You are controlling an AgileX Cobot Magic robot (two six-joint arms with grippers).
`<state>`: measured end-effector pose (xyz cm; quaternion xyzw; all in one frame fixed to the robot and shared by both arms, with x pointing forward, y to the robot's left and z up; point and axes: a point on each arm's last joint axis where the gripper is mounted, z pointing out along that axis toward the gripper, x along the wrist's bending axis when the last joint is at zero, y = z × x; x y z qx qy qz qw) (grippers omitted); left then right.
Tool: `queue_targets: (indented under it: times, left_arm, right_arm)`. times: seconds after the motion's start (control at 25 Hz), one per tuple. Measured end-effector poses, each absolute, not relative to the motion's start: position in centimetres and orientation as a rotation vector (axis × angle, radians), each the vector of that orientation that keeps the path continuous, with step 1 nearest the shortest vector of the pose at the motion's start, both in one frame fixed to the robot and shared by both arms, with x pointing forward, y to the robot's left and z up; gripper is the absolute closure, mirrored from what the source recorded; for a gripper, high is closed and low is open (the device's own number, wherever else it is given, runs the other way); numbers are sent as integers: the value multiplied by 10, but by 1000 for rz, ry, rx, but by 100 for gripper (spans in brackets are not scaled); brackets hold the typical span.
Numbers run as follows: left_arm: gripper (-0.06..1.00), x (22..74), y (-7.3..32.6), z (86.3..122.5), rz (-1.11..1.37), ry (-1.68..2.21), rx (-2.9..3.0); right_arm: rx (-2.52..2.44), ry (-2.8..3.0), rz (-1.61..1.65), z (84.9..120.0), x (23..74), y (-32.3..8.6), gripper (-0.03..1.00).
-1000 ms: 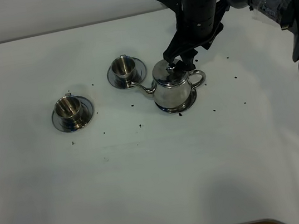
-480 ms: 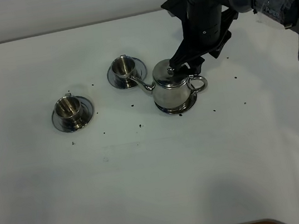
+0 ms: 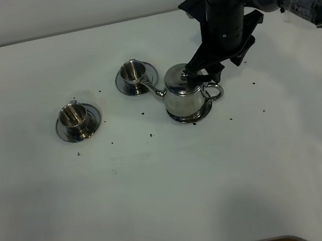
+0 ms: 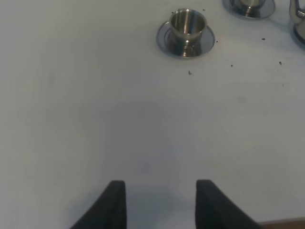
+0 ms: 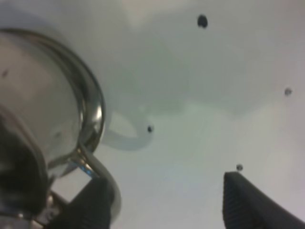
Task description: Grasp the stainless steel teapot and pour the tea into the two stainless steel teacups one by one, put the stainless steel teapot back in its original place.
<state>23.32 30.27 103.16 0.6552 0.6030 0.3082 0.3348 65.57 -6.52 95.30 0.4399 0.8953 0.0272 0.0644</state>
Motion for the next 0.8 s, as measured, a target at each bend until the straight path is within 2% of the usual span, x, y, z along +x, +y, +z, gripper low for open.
queue_targets:
  times: [0.8]
  left_arm:
    - [55, 233, 303, 1032, 804, 1574, 1710]
  right_arm:
    - [1431, 2788, 18, 933, 635, -69, 45]
